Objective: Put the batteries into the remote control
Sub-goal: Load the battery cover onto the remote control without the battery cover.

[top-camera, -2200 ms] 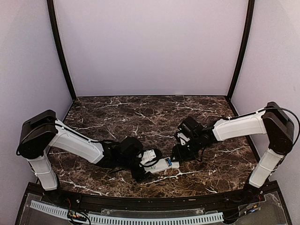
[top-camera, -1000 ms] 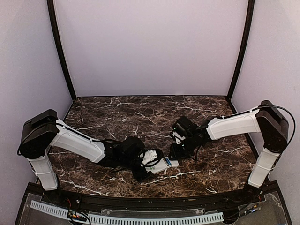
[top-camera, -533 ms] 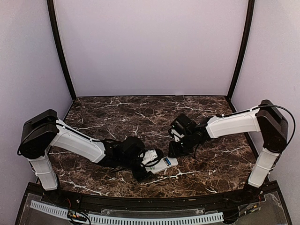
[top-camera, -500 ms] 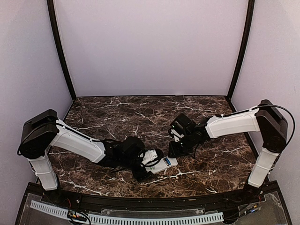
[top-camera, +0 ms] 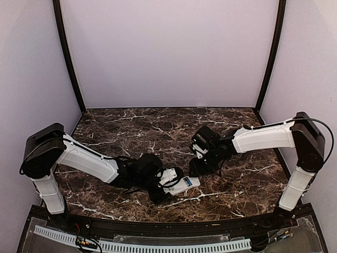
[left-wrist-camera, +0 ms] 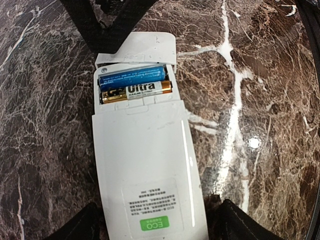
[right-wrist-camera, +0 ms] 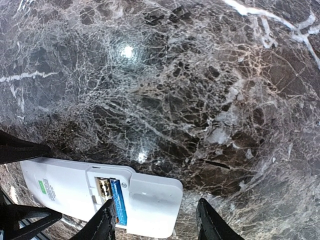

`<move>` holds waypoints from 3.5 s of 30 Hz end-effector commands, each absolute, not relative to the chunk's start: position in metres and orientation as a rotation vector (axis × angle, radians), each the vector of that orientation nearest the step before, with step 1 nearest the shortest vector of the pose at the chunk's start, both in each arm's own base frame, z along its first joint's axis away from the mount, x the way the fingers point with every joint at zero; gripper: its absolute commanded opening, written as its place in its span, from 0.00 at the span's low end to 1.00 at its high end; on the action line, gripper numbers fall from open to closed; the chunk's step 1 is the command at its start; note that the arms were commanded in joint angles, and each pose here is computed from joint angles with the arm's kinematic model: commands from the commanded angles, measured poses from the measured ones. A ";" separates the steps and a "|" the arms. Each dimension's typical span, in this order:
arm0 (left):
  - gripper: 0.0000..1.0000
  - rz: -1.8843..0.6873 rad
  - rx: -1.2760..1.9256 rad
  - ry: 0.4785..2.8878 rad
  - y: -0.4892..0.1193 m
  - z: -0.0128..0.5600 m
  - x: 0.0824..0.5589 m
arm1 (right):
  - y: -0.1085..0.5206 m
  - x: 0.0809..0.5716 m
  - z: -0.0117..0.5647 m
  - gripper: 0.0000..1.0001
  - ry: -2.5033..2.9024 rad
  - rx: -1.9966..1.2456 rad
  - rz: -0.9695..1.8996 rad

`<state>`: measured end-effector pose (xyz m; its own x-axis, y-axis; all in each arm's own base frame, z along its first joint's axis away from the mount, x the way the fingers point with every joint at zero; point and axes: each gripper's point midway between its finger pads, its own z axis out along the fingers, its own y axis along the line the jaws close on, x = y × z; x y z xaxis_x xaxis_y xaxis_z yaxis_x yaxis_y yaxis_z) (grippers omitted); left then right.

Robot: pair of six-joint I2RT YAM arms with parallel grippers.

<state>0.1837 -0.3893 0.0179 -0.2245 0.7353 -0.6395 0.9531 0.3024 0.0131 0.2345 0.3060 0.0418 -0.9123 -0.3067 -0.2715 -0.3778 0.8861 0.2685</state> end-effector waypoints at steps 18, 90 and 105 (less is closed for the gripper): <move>0.83 -0.448 1.588 2.155 -0.355 -0.010 0.165 | 0.301 0.221 0.026 0.53 2.906 -0.469 0.701; 0.77 -0.527 1.423 2.023 -0.356 0.066 0.171 | 0.330 0.250 0.061 0.00 2.741 -0.657 0.747; 0.39 -0.448 1.356 2.320 -0.326 0.036 0.159 | 0.332 0.231 0.043 0.00 2.798 -0.694 0.824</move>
